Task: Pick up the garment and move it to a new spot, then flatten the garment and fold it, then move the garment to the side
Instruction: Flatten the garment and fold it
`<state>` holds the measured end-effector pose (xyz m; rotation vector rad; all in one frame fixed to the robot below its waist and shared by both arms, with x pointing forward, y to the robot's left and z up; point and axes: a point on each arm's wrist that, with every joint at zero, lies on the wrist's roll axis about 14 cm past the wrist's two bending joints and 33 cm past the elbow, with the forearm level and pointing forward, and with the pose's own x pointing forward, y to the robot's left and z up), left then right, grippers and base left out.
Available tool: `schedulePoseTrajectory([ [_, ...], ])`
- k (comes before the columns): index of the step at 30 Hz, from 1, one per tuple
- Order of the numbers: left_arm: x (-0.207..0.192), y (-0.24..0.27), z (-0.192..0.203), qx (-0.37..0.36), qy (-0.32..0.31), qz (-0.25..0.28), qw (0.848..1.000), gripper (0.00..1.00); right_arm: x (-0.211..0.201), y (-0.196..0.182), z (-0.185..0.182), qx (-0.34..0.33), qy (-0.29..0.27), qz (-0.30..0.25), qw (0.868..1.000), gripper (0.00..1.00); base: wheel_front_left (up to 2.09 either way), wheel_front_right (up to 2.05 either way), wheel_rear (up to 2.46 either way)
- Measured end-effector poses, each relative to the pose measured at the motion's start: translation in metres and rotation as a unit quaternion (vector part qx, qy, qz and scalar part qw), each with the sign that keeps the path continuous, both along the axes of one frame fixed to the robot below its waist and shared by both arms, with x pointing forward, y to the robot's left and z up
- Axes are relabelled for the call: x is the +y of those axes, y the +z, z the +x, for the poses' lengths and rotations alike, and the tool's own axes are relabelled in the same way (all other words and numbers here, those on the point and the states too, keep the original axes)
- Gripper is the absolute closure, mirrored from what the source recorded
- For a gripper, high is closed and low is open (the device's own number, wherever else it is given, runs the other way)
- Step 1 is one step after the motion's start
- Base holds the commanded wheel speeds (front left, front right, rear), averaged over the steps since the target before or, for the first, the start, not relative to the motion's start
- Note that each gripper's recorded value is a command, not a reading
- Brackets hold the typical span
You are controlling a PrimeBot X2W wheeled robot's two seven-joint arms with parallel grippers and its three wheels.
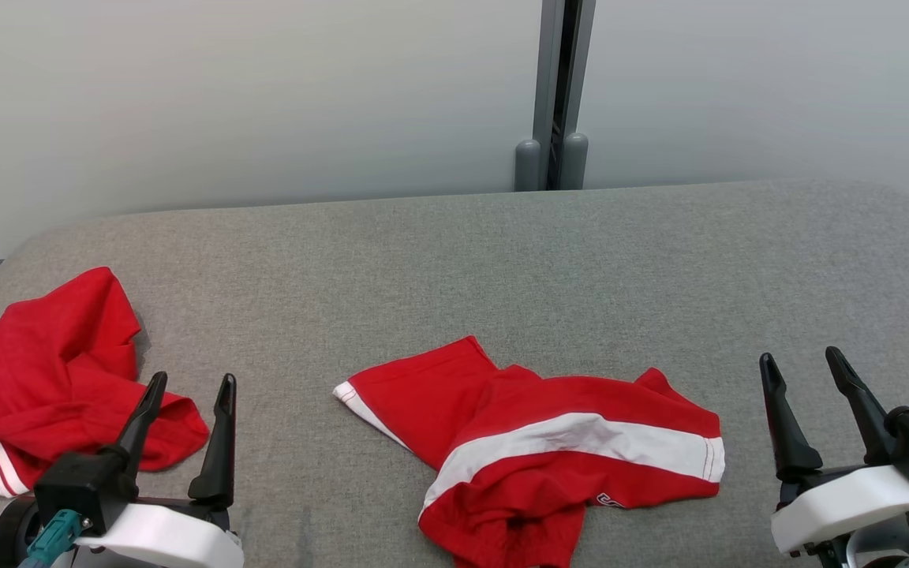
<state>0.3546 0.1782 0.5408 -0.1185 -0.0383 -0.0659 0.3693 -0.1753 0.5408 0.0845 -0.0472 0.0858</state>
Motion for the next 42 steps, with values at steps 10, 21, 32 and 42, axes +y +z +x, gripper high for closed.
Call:
schedulePoseTrajectory([
  [10,0.002,0.0,0.001,0.0,0.003,-0.001,1.0,0.0,0.001,0.001,0.0,-0.002,0.001,0.001,1.0,0.0,0.0,0.0,0.0],
  [21,-0.021,0.011,0.019,0.003,-0.05,-0.012,0.999,0.0,0.004,-0.003,0.004,0.007,0.006,0.002,1.0,0.0,0.0,0.0,0.0],
  [32,-0.132,-0.067,0.009,0.196,-0.248,-0.098,0.944,0.0,-0.006,-0.021,0.016,0.031,-0.008,0.01,0.999,0.0,0.0,0.0,0.0],
  [42,-0.17,-0.134,-0.013,0.332,-0.311,-0.12,0.883,0.0,-0.011,-0.035,0.029,0.043,-0.017,0.013,0.999,0.0,0.0,0.0,0.0],
])
